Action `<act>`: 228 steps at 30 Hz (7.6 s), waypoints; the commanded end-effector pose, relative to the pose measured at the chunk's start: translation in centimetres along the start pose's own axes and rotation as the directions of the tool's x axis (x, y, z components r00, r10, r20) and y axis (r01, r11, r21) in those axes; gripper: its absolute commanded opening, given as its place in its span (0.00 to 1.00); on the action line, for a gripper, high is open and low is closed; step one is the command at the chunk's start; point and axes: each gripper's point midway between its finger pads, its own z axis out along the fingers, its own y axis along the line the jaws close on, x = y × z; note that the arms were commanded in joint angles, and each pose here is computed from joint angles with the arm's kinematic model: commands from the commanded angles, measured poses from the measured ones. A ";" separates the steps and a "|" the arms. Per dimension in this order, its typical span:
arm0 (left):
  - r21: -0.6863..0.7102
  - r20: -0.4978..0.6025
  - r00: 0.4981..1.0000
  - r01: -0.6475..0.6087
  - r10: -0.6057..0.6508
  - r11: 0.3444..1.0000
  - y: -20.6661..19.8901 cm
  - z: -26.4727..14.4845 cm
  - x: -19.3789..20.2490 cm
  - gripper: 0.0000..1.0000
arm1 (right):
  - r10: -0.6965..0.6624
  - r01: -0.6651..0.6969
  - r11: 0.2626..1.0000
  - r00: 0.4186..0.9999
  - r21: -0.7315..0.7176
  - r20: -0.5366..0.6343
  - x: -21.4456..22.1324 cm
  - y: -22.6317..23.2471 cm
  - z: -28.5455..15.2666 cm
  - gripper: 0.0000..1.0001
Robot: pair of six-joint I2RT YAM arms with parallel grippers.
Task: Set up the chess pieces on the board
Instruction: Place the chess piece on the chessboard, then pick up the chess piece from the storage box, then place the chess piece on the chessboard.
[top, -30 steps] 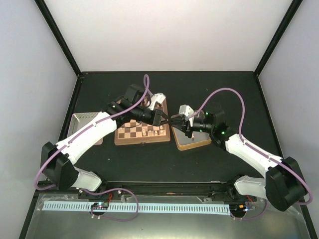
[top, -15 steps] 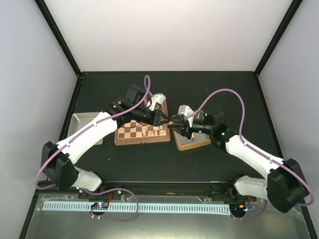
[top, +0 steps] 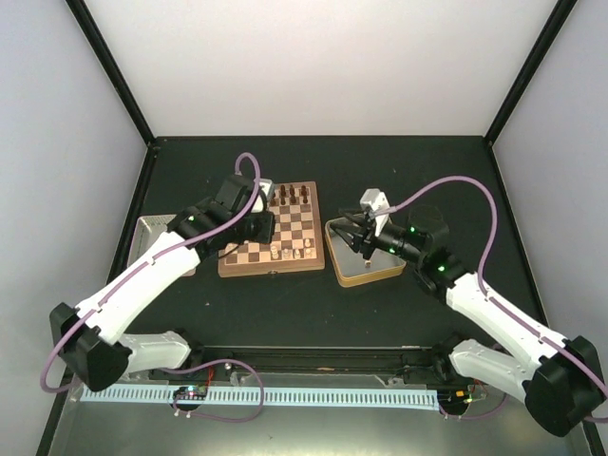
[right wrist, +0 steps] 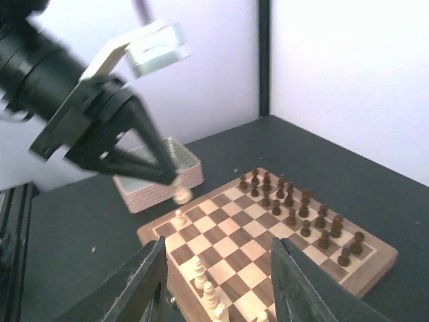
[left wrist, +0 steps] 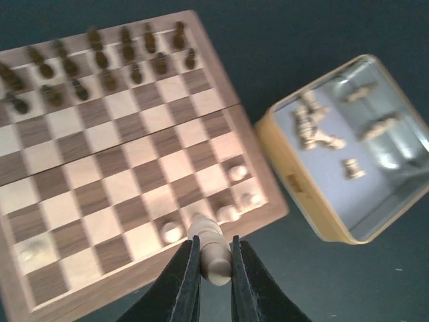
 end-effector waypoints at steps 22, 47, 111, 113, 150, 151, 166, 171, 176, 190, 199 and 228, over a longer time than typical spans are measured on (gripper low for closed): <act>-0.228 -0.032 0.986 0.152 -0.163 0.962 7.5 3.7 9.2 0.02 | 0.431 -0.448 0.806 0.892 0.388 0.134 0.5 -6.3 -2.5 0.53; -0.367 -0.099 0.957 0.221 -0.274 0.904 12.5 7.5 10.0 0.02 | 0.430 -0.440 0.809 0.895 0.391 0.118 0.9 -6.2 -2.5 0.55; 0.138 0.679 0.731 -0.039 -0.066 0.990 4.2 -13.4 0.1 0.99 | 0.497 -0.158 0.687 0.814 0.709 -0.301 9.7 -10.9 -3.2 0.95; 0.150 0.670 0.740 -0.045 -0.068 0.988 3.9 -13.3 0.2 0.99 | 0.531 -0.118 0.663 0.770 0.740 -0.353 11.4 -11.6 -3.1 0.93; 0.175 0.605 0.788 0.007 -0.113 0.985 4.5 -10.1 0.4 0.99 | 0.685 -0.056 0.683 0.394 0.728 -0.613 24.1 -13.8 0.8 0.33; 0.174 0.607 0.787 0.005 -0.112 0.985 4.5 -10.2 0.4 0.99 | 0.686 -0.045 0.681 0.390 0.731 -0.614 24.3 -14.0 0.8 0.33; 0.173 0.600 0.792 0.005 -0.109 0.985 4.5 -10.0 0.5 0.99 | 0.677 -0.085 0.704 0.380 0.705 -0.630 24.8 -13.8 2.1 0.15; 0.180 0.594 0.797 0.003 -0.111 0.984 4.4 -9.8 0.5 0.99 | 0.676 -0.116 0.694 0.445 0.710 -0.588 22.8 -13.2 1.4 0.05; 0.237 0.564 0.819 -0.036 -0.107 0.971 3.1 -9.1 0.7 0.99 | 0.659 -0.175 0.687 0.561 0.705 -0.502 18.7 -12.5 0.7 0.05; 0.578 0.300 0.930 0.001 -0.214 0.816 -2.9 -3.7 1.3 0.95 | 0.861 -0.715 0.494 0.483 0.495 -0.161 12.9 -6.6 2.5 0.07; 0.653 0.043 0.929 0.252 -0.368 0.714 -5.5 -0.3 1.1 0.93 | 0.581 -0.566 0.812 0.753 0.146 -0.311 7.7 -1.7 3.5 0.07; 0.702 -0.137 0.969 0.243 -0.207 0.669 -8.7 0.4 3.0 0.23 | 0.257 -0.336 0.932 0.876 -0.134 -0.409 4.8 4.2 5.2 0.09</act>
